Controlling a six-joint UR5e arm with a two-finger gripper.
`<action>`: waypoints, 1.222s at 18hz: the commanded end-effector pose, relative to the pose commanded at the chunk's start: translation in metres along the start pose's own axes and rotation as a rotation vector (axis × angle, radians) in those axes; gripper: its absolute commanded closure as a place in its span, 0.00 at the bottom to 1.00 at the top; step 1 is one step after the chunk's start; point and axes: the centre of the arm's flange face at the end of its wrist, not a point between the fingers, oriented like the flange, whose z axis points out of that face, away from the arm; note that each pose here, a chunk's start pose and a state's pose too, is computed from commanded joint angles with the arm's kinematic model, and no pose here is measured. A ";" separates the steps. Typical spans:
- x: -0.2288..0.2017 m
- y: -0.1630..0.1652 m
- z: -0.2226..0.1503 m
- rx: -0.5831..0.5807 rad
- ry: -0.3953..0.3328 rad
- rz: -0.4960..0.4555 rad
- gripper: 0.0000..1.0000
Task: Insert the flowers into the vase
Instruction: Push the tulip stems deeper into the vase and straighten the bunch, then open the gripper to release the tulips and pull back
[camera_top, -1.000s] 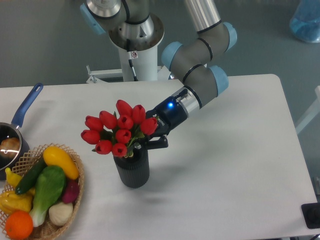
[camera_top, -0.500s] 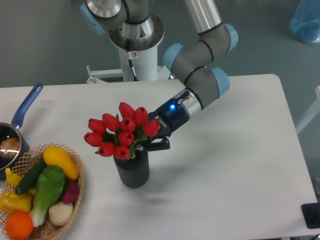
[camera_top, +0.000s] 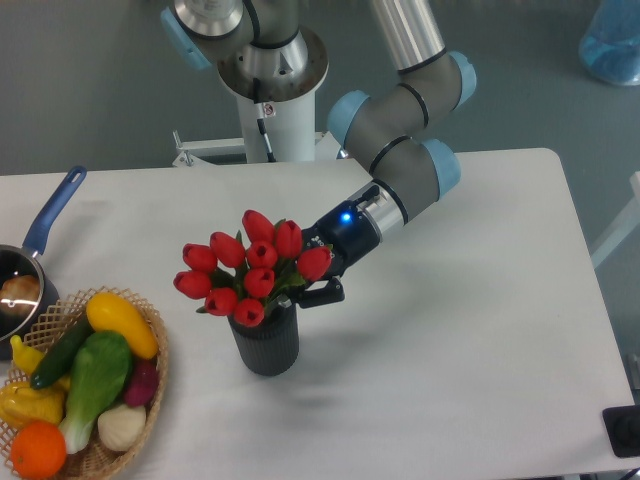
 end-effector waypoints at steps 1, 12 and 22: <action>-0.001 -0.001 0.000 0.000 0.000 0.006 0.52; -0.002 -0.002 0.000 0.000 -0.001 0.015 0.24; -0.006 -0.002 -0.009 -0.013 -0.016 0.012 0.01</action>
